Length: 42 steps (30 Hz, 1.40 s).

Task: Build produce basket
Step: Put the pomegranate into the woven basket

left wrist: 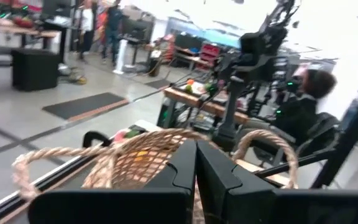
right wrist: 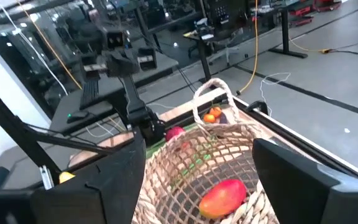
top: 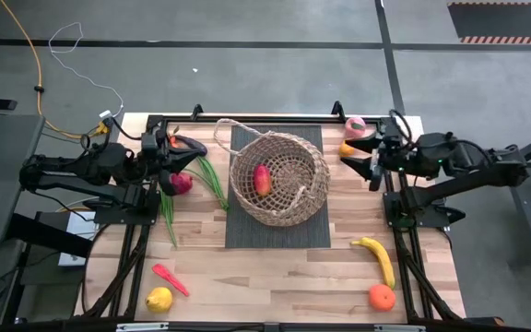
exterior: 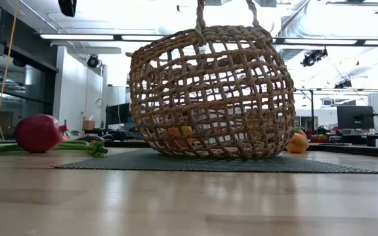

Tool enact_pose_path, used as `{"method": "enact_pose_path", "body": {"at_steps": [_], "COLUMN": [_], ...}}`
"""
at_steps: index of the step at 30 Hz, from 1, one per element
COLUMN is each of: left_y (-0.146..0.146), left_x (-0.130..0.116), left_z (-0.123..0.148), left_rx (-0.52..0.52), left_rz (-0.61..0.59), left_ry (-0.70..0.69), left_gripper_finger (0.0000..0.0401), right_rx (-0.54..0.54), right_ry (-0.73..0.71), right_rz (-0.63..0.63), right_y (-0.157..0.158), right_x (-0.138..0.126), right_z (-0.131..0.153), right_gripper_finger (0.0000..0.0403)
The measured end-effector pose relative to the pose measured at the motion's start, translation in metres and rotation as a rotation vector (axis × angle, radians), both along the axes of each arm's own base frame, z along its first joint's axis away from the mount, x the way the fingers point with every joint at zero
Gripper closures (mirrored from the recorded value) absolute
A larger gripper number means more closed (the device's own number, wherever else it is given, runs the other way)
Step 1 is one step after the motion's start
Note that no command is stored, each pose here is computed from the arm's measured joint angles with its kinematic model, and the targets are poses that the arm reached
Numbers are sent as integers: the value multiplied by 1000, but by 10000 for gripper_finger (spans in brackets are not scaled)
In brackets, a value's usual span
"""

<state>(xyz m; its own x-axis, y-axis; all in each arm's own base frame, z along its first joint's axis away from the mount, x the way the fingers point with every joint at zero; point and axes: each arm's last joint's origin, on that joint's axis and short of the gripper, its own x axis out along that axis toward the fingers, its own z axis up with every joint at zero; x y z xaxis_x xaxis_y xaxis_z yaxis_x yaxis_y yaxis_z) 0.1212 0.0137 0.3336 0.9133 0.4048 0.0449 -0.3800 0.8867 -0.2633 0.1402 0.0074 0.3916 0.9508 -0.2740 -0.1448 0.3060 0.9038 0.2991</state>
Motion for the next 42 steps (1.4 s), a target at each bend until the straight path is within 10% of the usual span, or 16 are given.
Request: {"method": "enact_pose_path", "body": {"at_steps": [9, 25, 42], "left_y": [0, -1, 0], "left_x": [0, 0, 8], "left_z": [3, 3, 0], "left_rx": [122, 79, 101], "left_rz": [5, -15, -7], "left_ry": [22, 3, 47], "left_gripper_finger": [374, 137, 121], "right_rx": [-8, -7, 29], "right_ry": [54, 50, 116], "right_rz": [24, 25, 21], "right_y": [3, 3, 2], "right_x": [15, 14, 7], "right_z": [-7, -7, -13], "right_gripper_finger": [119, 119, 119]}}
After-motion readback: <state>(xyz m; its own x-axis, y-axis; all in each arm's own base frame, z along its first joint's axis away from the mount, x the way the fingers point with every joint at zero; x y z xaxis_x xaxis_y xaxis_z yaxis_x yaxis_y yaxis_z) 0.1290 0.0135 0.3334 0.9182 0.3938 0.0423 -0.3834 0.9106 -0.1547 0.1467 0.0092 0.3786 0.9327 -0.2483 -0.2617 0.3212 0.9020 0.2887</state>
